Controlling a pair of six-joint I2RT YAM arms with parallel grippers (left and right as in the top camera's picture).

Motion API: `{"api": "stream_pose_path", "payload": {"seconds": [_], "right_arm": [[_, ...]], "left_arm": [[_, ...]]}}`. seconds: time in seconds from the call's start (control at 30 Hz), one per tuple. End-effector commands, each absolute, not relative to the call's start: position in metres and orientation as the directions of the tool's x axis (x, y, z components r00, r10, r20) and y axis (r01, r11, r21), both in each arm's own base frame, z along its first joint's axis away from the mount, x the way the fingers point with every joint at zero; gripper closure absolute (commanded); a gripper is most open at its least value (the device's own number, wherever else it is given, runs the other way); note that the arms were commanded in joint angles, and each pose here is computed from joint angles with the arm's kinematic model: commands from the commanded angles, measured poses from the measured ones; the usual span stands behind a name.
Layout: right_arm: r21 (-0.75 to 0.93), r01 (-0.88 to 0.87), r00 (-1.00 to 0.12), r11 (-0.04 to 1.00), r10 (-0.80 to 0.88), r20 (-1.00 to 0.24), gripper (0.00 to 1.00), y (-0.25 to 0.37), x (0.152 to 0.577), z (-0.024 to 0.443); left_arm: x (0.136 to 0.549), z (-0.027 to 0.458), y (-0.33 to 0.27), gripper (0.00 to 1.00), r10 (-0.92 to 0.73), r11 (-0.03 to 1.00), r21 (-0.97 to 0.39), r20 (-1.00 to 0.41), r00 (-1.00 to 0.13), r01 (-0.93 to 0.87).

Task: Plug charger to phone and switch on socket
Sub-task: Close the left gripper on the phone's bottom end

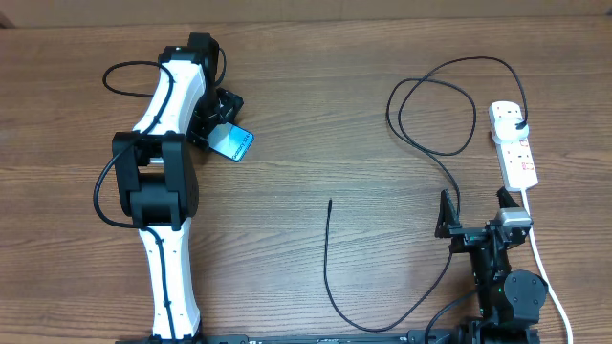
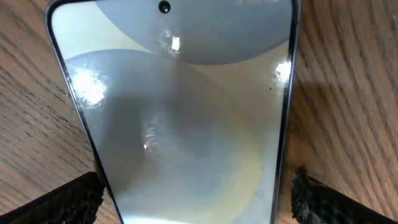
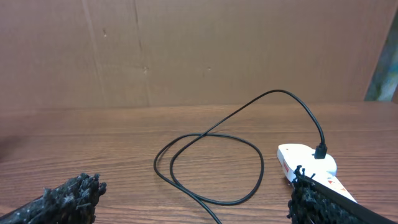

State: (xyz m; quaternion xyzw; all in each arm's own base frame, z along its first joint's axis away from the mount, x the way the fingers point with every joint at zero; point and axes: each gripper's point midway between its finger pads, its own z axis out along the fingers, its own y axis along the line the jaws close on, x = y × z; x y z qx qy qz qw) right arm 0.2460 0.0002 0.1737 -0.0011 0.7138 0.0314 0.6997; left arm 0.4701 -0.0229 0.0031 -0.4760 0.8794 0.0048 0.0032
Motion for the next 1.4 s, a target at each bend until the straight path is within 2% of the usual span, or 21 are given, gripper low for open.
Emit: {"api": "stream_pose_path", "payload": {"seconds": [0.0,0.63,0.97,1.37], "right_arm": [[0.045,-0.040,-0.014,0.998,0.044,-0.999,0.00,-0.001,0.246,0.173],[0.045,-0.040,-0.014,0.998,0.044,-0.999,0.00,-0.001,0.246,0.173],[0.045,-0.040,-0.014,0.998,0.044,-0.999,0.00,-0.001,0.246,0.172],[0.045,-0.040,-0.014,0.998,0.044,-0.999,0.00,-0.001,0.246,0.173]], "left_arm": [[0.461,-0.008,-0.024,0.00,-0.842,0.538,0.045,-0.003,-0.539,-0.842],[0.466,-0.009,-0.023,0.00,-0.842,0.539,0.033,-0.021,-0.540,-0.842],[0.466,-0.009,-0.016,0.00,-0.861,0.483,0.084,-0.134,-0.490,-0.872],[0.466,-0.010,-0.027,0.00,-0.855,0.499,0.074,-0.119,-0.504,-0.863]]}}
